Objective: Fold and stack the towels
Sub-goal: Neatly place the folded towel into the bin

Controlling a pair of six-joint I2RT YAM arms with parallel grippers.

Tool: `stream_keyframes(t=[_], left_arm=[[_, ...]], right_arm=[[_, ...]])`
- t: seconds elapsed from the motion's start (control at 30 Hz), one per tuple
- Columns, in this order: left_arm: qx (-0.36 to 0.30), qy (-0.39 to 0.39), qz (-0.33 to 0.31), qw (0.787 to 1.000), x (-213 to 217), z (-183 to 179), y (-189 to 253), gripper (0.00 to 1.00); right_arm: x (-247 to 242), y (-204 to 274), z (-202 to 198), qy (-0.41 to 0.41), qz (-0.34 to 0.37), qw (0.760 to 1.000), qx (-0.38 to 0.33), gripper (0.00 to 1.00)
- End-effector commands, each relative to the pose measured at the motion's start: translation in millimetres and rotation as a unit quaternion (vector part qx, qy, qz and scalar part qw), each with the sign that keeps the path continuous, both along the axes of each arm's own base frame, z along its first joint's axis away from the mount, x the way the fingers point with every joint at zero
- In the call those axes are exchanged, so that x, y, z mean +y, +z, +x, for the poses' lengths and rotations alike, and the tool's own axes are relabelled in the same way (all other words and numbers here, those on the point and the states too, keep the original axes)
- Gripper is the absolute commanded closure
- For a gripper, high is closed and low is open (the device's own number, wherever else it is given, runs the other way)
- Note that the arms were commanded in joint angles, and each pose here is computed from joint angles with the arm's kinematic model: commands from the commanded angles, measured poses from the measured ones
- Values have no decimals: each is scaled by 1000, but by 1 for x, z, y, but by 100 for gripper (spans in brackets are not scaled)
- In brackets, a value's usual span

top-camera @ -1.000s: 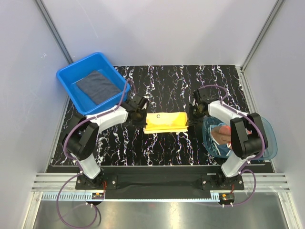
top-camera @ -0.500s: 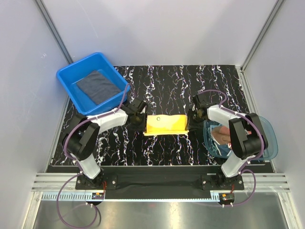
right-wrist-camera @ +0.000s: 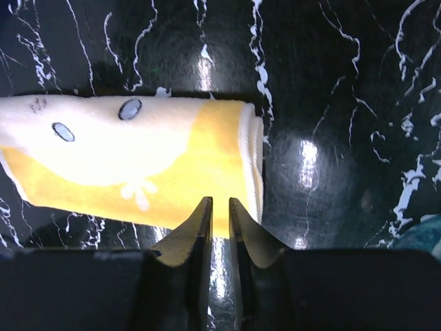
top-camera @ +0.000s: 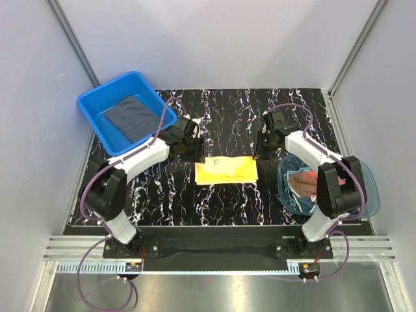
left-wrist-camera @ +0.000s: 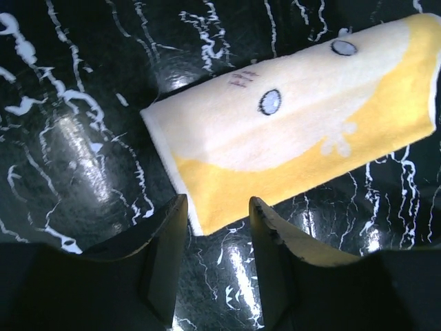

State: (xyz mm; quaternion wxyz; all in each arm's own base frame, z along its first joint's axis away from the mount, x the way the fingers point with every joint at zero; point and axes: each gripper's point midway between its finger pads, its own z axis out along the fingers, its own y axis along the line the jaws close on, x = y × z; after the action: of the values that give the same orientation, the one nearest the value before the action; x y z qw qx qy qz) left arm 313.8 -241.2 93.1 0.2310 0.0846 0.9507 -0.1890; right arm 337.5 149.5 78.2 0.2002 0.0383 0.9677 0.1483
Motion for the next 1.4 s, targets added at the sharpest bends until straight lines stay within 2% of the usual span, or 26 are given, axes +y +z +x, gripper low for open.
stream_keyframes(t=[0.0, 0.13, 0.3, 0.43, 0.5, 0.57, 0.63, 0.73, 0.8, 0.83, 0.87, 0.9, 0.93, 0.97, 1.2, 1.37], left_arm=[[-4, -50, -32, 998, -24, 10, -4, 56], [16, -46, -12, 999, -17, 7, -36, 56], [25, -37, 14, 999, -8, 8, -52, 57], [-7, -34, 5, 999, -5, 10, -29, 56], [-28, -27, 2, 999, -3, 12, -5, 49], [-41, -11, 18, 999, 8, 13, 9, 43], [-43, -3, 23, 999, 12, 12, 11, 41], [-18, -4, -3, 1000, 12, -1, -5, 38], [0, 3, -23, 1000, 7, -6, -20, 38], [1, 1, -36, 999, 3, -5, -22, 38], [5, 6, -40, 999, 2, -6, -26, 38], [10, 14, -44, 999, 2, -7, -31, 38], [9, 19, -48, 999, 2, -8, -36, 38], [10, 27, -45, 999, 4, -8, -40, 38], [33, 52, -42, 997, 4, -7, -69, 41], [55, 61, -40, 996, 4, -14, -85, 50]], right_arm=[[9, 3, 22, 10, 11, 1000, -24, 80], [8, -28, 35, 16, -8, 1000, -20, 82], [4, -54, 41, 14, -25, 999, -14, 84], [4, -47, 43, 13, -23, 999, -26, 82], [5, -39, 42, 14, -20, 999, -33, 80], [5, -22, 42, 17, -16, 999, -48, 75], [7, -3, 41, 20, -7, 998, -60, 68], [9, 25, 38, 25, 9, 996, -86, 61], [11, 41, 34, 28, 21, 994, -102, 51], [11, 47, 34, 29, 25, 993, -109, 42], [12, 51, 32, 30, 28, 993, -112, 28], [12, 59, 31, 32, 32, 992, -120, 26], [12, 61, 30, 33, 34, 991, -122, 20], [12, 63, 28, 33, 34, 991, -124, 2], [10, 74, 19, 33, 40, 989, -138, 0], [8, 79, 16, 36, 38, 988, -146, 0]])
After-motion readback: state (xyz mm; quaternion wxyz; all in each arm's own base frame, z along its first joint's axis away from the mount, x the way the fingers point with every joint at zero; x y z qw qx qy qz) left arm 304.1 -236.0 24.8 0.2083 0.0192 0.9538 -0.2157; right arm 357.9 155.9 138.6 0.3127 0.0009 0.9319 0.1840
